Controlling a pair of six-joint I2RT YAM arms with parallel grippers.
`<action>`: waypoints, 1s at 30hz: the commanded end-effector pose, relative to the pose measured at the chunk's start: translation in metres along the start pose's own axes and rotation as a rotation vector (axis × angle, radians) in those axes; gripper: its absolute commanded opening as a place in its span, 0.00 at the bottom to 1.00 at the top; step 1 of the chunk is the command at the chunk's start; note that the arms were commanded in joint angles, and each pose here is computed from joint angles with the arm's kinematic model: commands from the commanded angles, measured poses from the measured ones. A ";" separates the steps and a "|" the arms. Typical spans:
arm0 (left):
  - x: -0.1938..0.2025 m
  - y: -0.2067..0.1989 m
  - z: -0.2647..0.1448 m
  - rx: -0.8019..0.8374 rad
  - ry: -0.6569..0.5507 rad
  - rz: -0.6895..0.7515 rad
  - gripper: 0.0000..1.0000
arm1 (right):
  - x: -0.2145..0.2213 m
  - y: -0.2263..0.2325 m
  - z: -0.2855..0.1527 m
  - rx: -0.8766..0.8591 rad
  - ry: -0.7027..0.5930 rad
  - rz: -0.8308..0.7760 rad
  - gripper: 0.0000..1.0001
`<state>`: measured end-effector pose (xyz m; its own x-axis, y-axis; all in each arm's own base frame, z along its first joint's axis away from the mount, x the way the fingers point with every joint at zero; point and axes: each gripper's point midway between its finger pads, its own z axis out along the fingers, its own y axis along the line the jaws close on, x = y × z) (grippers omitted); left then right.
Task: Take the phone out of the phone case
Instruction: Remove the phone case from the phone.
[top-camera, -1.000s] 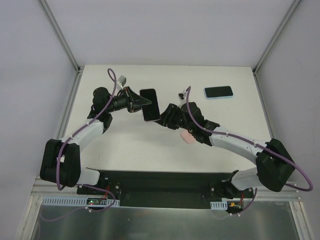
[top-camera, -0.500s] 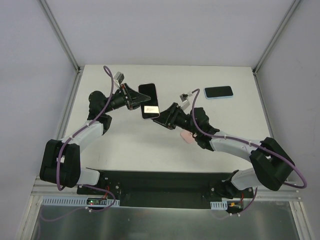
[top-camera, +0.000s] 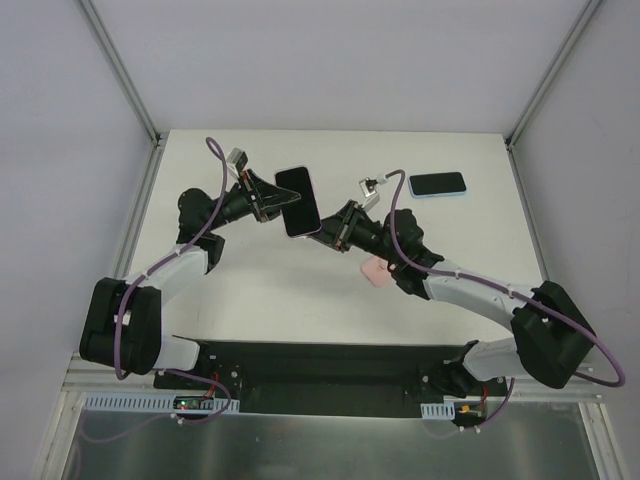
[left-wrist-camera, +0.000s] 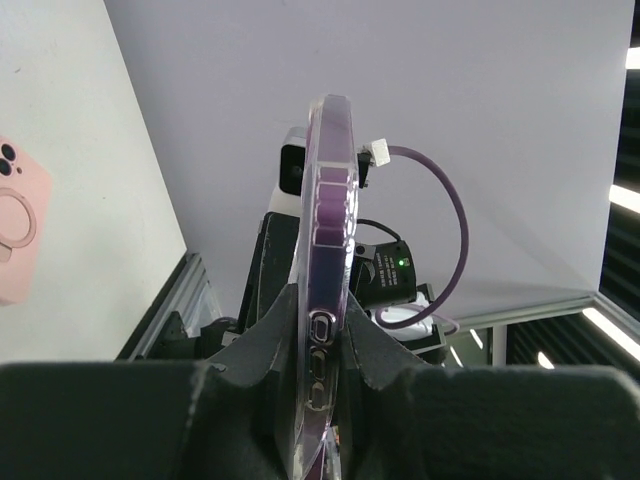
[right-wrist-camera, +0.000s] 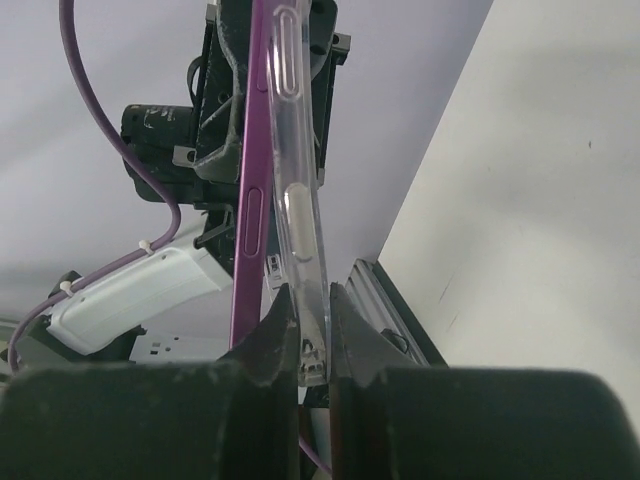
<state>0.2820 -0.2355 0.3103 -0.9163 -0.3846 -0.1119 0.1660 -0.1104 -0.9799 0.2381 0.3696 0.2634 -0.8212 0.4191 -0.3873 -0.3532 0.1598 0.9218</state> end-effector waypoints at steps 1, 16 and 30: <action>0.041 -0.030 -0.002 0.094 0.149 0.055 0.00 | -0.025 -0.035 -0.001 0.160 -0.100 -0.024 0.01; 0.047 0.057 -0.008 -0.061 0.177 -0.048 0.40 | -0.011 -0.124 -0.069 0.684 -0.053 -0.151 0.01; 0.051 0.085 -0.007 -0.097 0.199 -0.102 0.69 | -0.013 -0.141 -0.078 0.794 -0.044 -0.171 0.02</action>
<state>0.2694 -0.2554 0.2015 -0.9537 -0.2882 0.0857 -0.0856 -0.0129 -0.9962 0.2412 0.3123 0.1655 -0.8114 0.3509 -0.4675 -0.1488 0.6493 0.7458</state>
